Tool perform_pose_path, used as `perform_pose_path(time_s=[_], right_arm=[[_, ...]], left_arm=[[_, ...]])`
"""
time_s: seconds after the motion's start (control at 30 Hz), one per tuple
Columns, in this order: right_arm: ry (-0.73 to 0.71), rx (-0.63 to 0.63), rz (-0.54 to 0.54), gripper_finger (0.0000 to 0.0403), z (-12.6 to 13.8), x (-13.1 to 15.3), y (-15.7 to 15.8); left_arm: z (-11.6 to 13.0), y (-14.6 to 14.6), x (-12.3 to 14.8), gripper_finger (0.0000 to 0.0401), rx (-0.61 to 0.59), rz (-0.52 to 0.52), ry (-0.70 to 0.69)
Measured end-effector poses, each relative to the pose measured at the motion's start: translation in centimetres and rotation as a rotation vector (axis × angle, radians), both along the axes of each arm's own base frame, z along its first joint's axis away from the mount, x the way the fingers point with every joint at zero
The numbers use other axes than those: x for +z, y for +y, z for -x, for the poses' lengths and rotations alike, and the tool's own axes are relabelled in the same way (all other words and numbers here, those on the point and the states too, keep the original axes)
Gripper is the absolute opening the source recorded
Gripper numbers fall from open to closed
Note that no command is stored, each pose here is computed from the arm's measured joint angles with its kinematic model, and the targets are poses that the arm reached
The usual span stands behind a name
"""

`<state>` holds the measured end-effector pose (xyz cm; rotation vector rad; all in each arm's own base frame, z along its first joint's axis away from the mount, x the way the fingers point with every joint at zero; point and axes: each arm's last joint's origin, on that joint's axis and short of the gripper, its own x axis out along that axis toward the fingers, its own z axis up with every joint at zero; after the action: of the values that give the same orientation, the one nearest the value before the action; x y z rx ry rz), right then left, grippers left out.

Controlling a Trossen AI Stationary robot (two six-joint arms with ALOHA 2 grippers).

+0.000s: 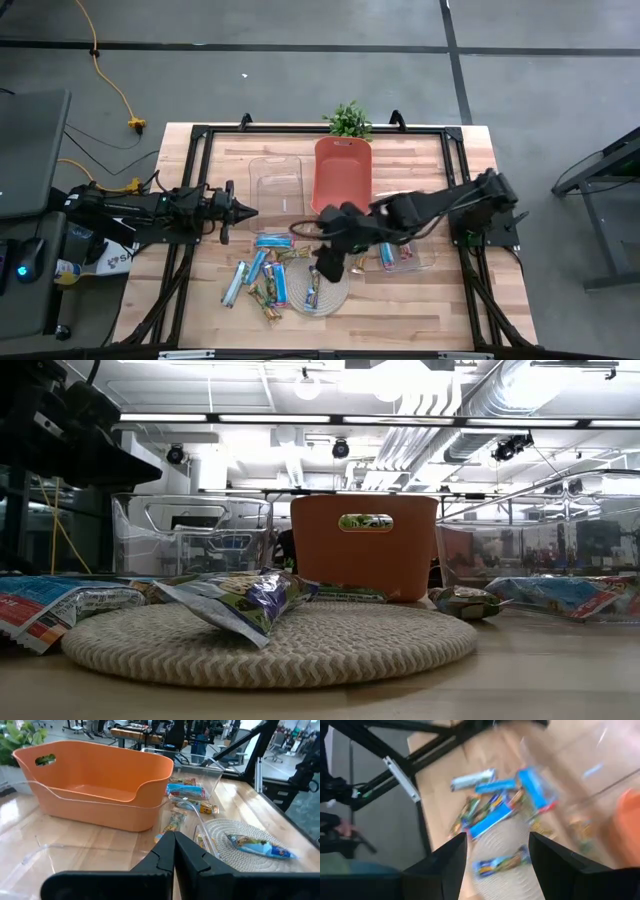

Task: Pick and place Granola Bars by type
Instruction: Put the yellow granola bar into the orange bin

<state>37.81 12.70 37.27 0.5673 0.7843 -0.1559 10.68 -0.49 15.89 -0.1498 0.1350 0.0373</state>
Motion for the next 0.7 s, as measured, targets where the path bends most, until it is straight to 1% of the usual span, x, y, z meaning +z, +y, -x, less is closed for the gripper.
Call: perform_pose_path(time_s=[0.17,0.3,0.4,0.5,0.7], right_arm=[[0.097,-0.052,-0.143,0.0197,-1.3,-2.3,2.2],[0.222,-0.132,-0.229,0.0197,-1.1,-4.4,4.1],[0.319,-0.227,-0.29,0.0197,-0.4,-6.2,5.7],[0.38,-0.339,-0.336,0.0197,0.5,-7.9,7.4],[0.448,-0.583,-0.356,0.0197,2.8,-12.3,9.7]], left_arm=[[0.0,0.0,0.0,0.0001,0.007,0.056,-0.001],[0.0,0.0,-0.1,0.0001,0.016,0.139,0.003],[0.0,0.0,-0.1,0.0001,0.027,0.227,0.002],[0.0,0.0,-0.1,0.0001,0.039,0.311,0.002],[0.0,0.0,-0.1,0.0001,0.061,0.456,-0.001]])
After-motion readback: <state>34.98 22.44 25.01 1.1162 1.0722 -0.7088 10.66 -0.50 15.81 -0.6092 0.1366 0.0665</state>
